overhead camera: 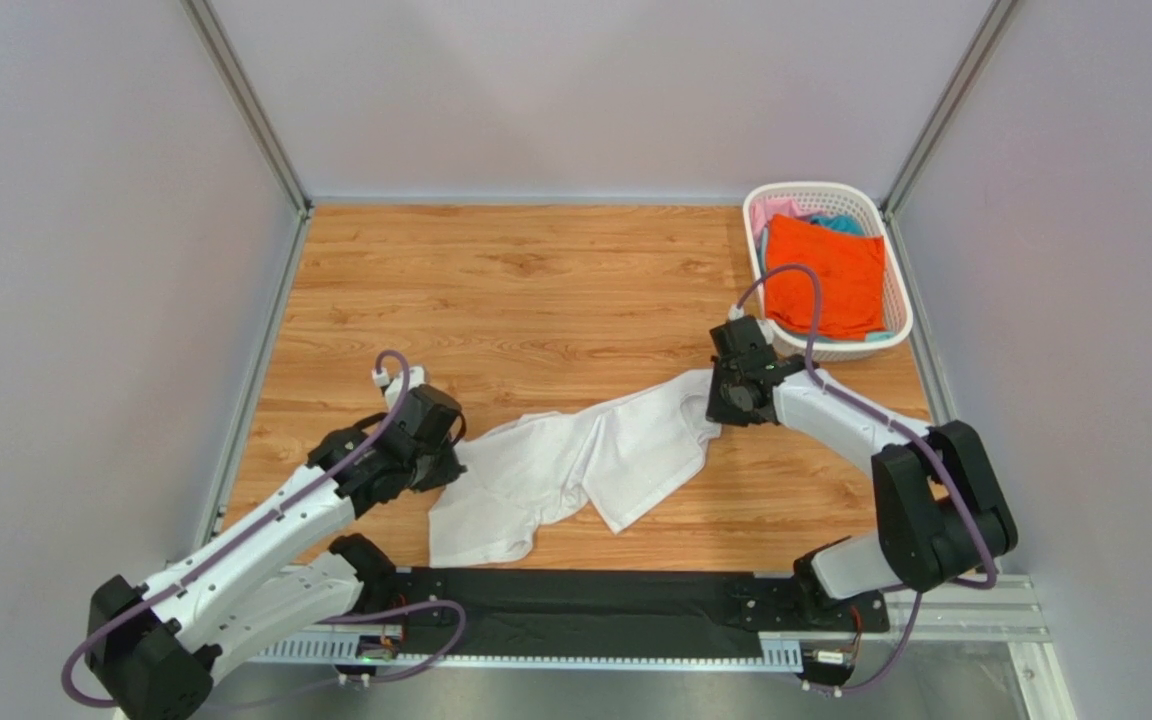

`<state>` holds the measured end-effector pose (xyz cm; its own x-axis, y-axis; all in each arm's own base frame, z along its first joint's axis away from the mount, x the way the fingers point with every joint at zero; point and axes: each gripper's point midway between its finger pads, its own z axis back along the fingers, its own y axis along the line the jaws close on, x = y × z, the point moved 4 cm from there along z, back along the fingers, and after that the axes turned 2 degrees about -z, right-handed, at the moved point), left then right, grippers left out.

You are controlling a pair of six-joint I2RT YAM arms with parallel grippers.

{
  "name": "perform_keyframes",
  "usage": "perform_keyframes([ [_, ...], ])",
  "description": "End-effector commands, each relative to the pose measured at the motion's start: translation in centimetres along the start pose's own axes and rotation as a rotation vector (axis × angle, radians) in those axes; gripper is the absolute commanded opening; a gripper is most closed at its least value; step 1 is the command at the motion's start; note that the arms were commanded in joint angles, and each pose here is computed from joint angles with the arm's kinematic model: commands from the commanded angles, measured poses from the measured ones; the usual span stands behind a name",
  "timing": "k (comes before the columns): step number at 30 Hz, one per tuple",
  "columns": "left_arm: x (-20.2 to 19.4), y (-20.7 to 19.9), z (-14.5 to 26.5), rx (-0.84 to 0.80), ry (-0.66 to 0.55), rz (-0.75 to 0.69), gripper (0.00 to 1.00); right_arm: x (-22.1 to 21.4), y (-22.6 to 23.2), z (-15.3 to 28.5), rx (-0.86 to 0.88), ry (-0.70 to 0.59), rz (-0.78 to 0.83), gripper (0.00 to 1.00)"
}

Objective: Fold and stack the t-shirts
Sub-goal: Flatten the tshirt out

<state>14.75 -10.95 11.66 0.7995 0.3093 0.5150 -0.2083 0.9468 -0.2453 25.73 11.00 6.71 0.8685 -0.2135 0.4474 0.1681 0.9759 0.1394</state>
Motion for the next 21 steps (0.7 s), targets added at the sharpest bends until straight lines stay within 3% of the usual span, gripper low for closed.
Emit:
perform_keyframes([
  [1, 2.6, -1.0, 1.9, -0.033, -0.071, -0.007, 0.0, 4.2, 1.6, 3.7, 0.076, -0.154, 0.013, 0.0],
  [5, 6.9, -1.7, 5.7, -0.049, -0.221, -0.002, 0.0, 7.5, 1.5, 10.4, 0.095, -0.304, 0.06, 0.0],
  [12, 13.6, -1.8, 16.7, -0.156, -0.513, 0.042, 0.0, 10.6, 0.3, 24.6, 0.227, -0.648, 0.087, 0.0],
  [16, 14.5, -0.4, 21.9, -0.27, -0.645, 0.103, 0.0, 10.2, -1.9, 32.1, 0.257, -0.814, 0.061, 0.0],
  [21, 13.9, 1.3, 26.1, -0.408, -0.739, 0.146, 0.0, 8.7, -3.2, 37.2, 0.332, -0.911, 0.067, 0.0],
])
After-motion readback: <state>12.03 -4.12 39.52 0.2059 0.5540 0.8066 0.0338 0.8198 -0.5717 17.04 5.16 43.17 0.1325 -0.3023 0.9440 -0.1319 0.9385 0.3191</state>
